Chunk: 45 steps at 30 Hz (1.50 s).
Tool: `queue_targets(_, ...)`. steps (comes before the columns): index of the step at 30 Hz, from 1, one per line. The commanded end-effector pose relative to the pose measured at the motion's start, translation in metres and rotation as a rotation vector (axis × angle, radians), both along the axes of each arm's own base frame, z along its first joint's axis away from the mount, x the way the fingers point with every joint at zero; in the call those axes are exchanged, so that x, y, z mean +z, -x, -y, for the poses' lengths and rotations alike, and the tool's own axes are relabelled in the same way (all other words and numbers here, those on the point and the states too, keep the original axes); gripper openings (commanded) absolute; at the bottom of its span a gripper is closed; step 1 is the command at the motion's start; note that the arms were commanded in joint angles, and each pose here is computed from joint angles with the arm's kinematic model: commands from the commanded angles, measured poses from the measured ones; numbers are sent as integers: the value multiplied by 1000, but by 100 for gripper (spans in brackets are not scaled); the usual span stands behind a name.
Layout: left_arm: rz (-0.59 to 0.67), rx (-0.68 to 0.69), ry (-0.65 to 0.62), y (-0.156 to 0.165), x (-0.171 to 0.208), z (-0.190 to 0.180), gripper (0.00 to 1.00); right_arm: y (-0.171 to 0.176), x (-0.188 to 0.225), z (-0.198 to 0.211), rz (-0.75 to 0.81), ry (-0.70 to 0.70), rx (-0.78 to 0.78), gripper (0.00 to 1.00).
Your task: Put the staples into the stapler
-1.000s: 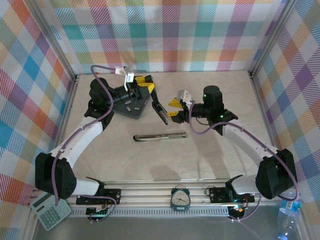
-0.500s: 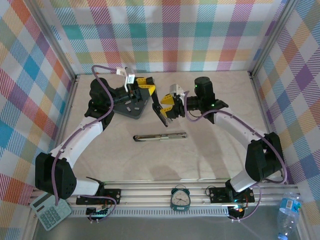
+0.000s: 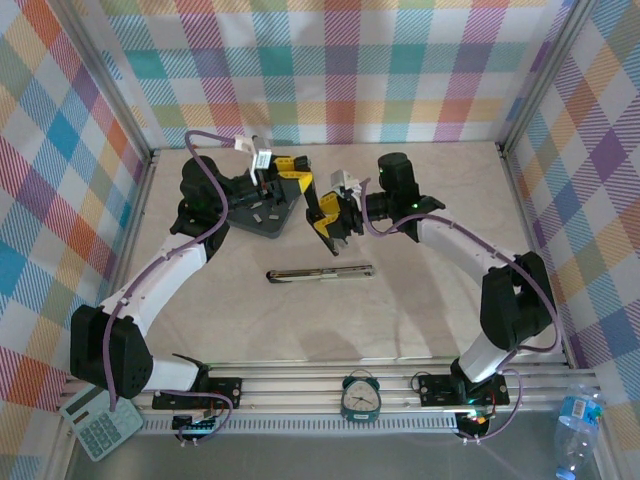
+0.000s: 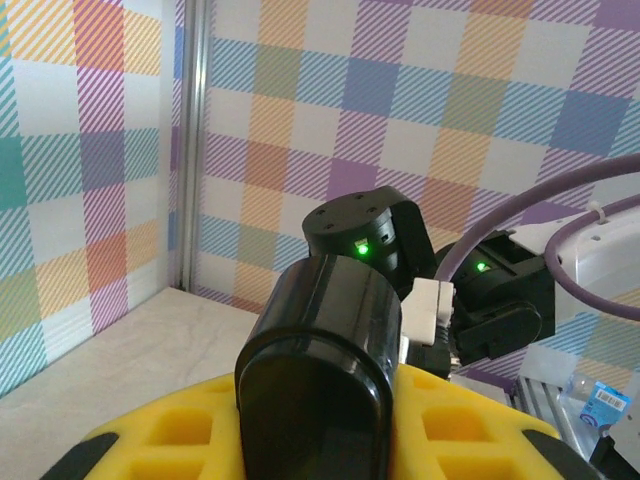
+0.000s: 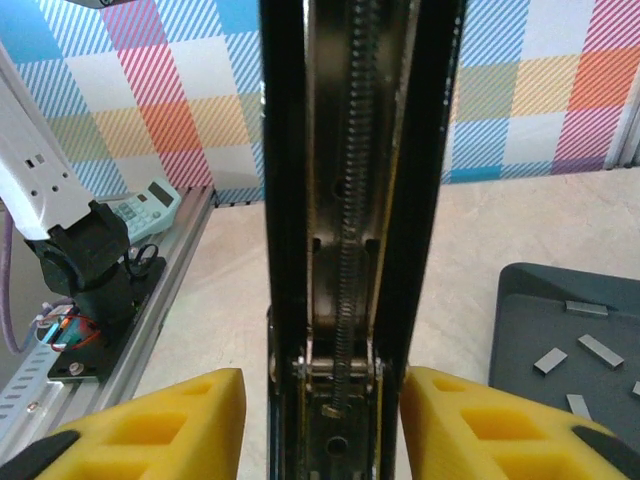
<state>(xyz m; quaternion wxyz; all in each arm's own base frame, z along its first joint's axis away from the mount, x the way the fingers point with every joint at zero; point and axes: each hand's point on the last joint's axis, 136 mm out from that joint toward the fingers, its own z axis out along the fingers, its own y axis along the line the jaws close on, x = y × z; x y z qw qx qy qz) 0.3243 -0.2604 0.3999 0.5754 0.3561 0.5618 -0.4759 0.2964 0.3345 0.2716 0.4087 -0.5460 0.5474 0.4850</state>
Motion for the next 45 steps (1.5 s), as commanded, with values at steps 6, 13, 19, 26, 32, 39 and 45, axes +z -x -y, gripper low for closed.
queue_targets(6, 110, 8, 48, 8, 30, 0, 0, 8, 9, -4, 2, -25, 53, 9)
queue_targets(13, -13, 216, 9, -16, 8, -22, 50, 2, -16, 12, 45, 124, -102, 5)
queue_targets(19, -190, 437, 7, -34, -26, -63, 84, 12, -50, 31, 97, 344, -177, 3)
queue_targets(26, -498, 829, 6, -61, -79, -142, 100, 47, -99, 32, 180, 638, -117, 3)
queue_targets(32, -625, 808, -29, -56, -114, -145, 99, 66, -122, 28, 198, 744, -66, 3)
queue_targets(39, -901, 583, -10, -23, -148, -112, 95, 66, -137, 27, 177, 787, -55, 2)
queue_targets(45, -1158, 408, -77, 30, -176, -85, 94, 67, -152, 24, 163, 834, -38, 2)
